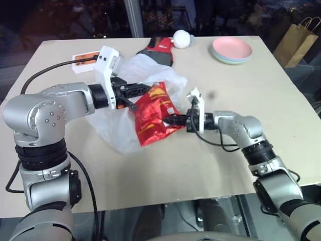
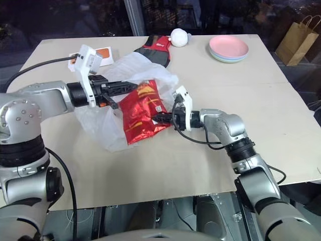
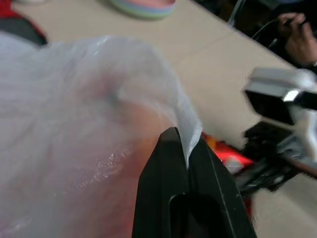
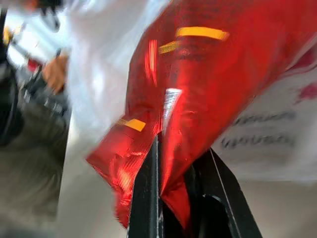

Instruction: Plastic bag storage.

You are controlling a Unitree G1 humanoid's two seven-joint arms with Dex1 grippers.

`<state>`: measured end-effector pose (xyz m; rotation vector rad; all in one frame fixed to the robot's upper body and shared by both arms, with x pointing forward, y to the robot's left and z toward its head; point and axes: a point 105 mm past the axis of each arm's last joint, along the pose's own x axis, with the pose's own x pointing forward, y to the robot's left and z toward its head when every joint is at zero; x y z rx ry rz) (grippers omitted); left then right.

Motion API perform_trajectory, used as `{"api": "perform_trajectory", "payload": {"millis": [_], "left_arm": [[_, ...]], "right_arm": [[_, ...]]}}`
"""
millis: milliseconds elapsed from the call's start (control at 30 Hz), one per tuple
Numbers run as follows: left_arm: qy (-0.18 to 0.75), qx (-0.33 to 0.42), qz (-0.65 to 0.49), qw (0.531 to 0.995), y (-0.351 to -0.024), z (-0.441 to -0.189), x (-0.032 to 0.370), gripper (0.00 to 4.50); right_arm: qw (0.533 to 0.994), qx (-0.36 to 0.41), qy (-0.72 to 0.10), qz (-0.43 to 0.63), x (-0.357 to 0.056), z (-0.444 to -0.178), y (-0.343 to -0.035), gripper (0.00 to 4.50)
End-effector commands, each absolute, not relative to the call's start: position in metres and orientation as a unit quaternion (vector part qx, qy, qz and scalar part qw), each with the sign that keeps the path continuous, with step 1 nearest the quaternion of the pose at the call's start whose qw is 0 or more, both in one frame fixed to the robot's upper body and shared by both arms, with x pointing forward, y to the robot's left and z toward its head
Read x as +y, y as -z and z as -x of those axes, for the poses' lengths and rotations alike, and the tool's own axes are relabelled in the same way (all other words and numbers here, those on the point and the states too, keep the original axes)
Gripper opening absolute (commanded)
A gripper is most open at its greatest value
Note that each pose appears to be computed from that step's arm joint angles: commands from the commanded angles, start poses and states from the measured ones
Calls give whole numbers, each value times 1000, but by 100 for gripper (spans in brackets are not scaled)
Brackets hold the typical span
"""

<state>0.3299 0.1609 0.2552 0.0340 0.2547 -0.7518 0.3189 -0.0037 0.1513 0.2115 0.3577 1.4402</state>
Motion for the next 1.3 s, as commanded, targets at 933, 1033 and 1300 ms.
{"api": "perform_trajectory", "payload": {"millis": [933,1033,1300], "left_arm": [[415,104,-16,904,-259,-323,138,0],[404,99,-2,909,-260,-326,136,0],[387,93,9,917,-256,-330,137,0]], "right_arm": [[816,117,-543,-160,61,-353,-184,3],[824,112,-529,-168,88,-350,-182,3],[845,84,-509,-142,107,-350,-178,192]]}}
